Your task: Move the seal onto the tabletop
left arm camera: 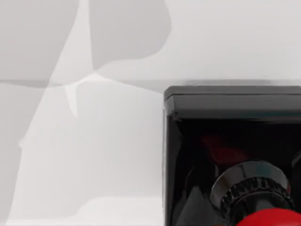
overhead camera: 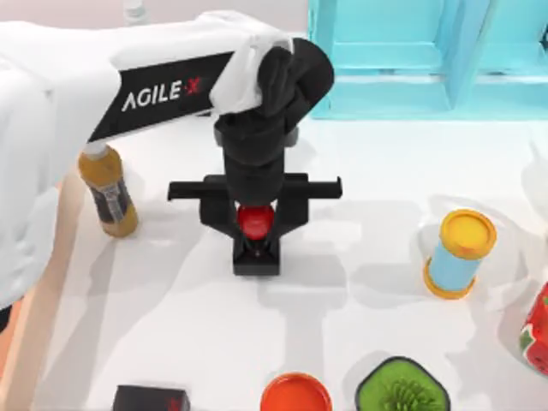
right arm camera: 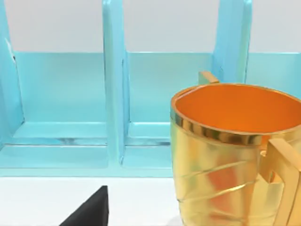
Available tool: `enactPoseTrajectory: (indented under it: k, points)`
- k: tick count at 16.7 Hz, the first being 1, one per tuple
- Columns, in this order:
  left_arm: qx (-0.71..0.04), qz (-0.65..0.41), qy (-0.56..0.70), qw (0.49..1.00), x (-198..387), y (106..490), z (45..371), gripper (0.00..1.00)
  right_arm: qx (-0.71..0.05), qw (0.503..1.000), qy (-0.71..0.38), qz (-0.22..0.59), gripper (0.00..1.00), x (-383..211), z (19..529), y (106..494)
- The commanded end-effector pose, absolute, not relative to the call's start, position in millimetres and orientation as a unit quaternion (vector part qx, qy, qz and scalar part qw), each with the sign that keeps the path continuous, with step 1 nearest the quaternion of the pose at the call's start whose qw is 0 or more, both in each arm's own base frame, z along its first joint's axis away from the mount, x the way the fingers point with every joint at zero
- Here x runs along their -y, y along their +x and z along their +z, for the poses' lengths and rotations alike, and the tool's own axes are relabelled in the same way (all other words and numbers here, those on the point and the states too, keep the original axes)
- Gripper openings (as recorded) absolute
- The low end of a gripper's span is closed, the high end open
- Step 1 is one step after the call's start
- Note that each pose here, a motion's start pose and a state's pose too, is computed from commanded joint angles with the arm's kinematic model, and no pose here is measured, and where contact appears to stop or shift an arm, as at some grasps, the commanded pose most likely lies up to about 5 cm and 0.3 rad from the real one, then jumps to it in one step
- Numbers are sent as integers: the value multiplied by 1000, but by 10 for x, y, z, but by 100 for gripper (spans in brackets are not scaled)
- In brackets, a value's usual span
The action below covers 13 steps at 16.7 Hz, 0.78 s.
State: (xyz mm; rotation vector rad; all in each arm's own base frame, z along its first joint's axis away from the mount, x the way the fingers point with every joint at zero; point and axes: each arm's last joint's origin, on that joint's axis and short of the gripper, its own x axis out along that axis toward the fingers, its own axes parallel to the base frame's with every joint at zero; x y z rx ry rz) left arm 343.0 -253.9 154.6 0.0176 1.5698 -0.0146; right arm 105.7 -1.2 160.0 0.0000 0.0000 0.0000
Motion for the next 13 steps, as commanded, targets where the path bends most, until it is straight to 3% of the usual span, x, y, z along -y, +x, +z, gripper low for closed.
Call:
enactPoseTrajectory:
  k: [8, 13]
  points:
    - [-707, -7, 8, 707, 2539, 3430, 1546, 98, 0, 1000, 0, 0, 100, 12, 1600, 1057]
    - [-707, -7, 8, 707, 2539, 3430, 1546, 100, 0, 1000, 0, 0, 100, 12, 1600, 1057]
